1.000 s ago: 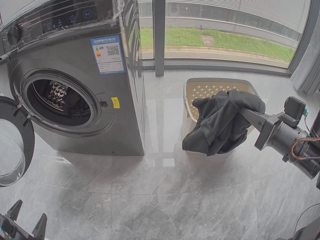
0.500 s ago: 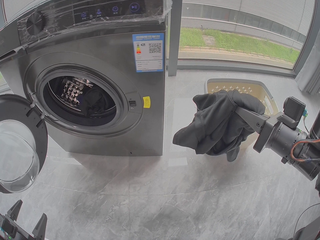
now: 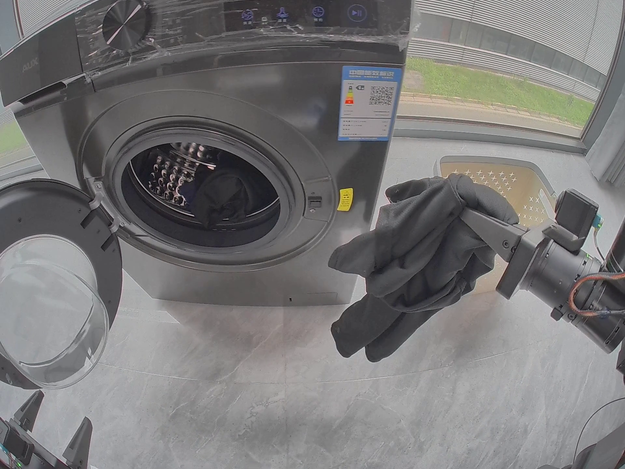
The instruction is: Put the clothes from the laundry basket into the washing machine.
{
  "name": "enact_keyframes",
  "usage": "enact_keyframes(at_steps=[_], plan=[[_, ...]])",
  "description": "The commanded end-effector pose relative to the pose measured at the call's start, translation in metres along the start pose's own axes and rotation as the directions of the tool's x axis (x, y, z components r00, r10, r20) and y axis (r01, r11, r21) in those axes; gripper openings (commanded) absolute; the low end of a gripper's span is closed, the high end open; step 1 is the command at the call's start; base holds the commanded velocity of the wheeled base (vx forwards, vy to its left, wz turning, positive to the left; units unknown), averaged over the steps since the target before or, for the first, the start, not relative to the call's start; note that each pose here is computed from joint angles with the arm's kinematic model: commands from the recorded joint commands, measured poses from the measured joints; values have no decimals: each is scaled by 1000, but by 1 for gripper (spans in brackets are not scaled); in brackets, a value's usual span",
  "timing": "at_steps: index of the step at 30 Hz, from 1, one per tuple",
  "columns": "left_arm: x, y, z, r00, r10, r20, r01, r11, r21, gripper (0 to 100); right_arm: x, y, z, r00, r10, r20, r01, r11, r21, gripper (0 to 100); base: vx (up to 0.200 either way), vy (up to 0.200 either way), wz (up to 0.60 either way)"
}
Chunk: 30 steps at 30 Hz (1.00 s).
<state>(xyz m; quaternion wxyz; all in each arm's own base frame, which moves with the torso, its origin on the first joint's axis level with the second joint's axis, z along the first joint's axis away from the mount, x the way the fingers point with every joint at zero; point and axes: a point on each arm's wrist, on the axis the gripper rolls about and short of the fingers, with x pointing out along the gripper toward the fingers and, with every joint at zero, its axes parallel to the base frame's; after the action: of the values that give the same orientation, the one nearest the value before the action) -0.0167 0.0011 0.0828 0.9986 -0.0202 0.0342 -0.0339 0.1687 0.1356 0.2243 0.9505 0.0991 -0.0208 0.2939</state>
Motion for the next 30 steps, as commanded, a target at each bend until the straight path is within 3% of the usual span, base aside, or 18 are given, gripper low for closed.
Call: enact_keyframes(at_steps=[1, 11, 30], plan=[[1, 0, -4, 1000, 1, -17, -1, 1000, -2, 100, -1, -1, 1, 1000, -3, 5, 3, 1000, 2, 0, -200, 0, 0], [1, 0, -4, 1000, 3, -17, -3, 1000, -3, 100, -2, -2, 0, 1000, -9, 0, 9, 1000, 4, 0, -20, 0, 0], [1, 0, -4, 1000, 1, -17, -1, 1000, -2, 100, -3, -3, -1, 1000, -11, -4, 11, 1000, 5, 0, 0, 189, 0]])
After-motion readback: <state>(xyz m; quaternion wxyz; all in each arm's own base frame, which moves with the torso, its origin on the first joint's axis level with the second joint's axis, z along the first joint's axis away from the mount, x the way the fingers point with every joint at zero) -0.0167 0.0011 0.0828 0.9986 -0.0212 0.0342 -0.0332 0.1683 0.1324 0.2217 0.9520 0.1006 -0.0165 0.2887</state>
